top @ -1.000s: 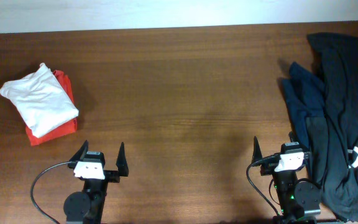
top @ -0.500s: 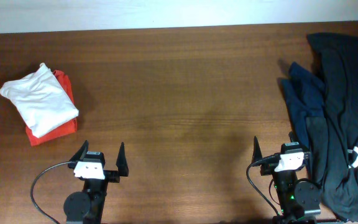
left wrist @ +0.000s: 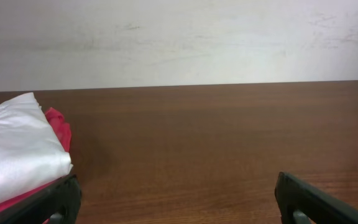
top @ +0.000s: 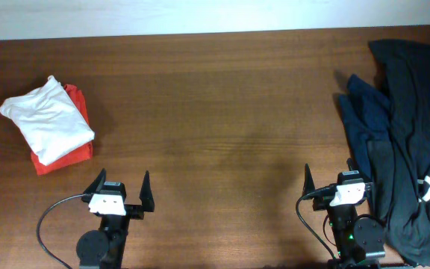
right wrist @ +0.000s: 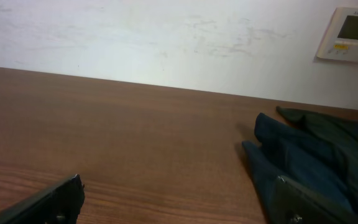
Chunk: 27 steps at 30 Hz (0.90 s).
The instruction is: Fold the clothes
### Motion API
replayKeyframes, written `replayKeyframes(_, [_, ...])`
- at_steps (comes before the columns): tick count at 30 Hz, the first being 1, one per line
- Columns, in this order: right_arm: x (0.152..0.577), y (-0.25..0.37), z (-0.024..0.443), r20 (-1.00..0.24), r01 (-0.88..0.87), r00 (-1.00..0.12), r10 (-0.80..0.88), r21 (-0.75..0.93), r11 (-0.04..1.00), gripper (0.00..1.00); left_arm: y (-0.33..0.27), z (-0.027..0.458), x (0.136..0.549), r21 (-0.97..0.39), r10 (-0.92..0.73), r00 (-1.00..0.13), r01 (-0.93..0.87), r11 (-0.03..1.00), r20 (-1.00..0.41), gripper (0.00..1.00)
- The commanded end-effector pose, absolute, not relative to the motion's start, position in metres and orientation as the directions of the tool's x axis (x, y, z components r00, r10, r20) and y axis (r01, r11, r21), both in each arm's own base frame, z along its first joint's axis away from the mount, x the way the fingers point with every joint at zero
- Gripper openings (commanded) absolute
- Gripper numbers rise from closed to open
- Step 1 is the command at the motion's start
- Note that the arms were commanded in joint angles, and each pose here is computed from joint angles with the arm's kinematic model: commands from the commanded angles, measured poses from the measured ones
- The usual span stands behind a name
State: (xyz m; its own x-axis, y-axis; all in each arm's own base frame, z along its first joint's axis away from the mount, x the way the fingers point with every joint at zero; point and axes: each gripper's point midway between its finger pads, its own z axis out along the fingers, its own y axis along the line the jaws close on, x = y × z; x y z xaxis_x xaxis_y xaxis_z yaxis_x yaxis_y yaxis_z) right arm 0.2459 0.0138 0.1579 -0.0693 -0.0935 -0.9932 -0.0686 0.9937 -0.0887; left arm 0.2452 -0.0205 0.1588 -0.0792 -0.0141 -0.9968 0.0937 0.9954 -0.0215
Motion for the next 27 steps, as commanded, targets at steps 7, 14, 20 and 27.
replayKeyframes(7, [0.246, 0.015, 0.156, -0.993, -0.075, -0.070, -0.100, -0.094, 0.993, 0.99, -0.017, 0.157, 0.245, -0.009, -0.003, -0.077, 0.078, 0.997, -0.997, 0.99])
replayKeyframes(14, [0.246, 0.015, 0.156, -0.993, -0.075, -0.070, -0.100, -0.095, 0.993, 0.99, -0.017, 0.157, 0.245, -0.009, -0.003, -0.077, 0.078, 0.997, -0.997, 0.99])
replayKeyframes(20, [0.246, 0.015, 0.156, -0.993, -0.079, -0.069, -0.100, -0.094, 0.992, 0.99, -0.019, 0.160, 0.245, -0.009, -0.003, -0.064, 0.086, 0.996, -0.998, 0.99])
replayKeyframes(27, [0.245, 0.021, 0.157, -0.995, -0.101, -0.089, 0.043, 0.052, 0.994, 0.99, -0.027, 0.163, 0.243, -0.066, -0.054, -0.098, 0.133, 0.989, -0.994, 0.99])
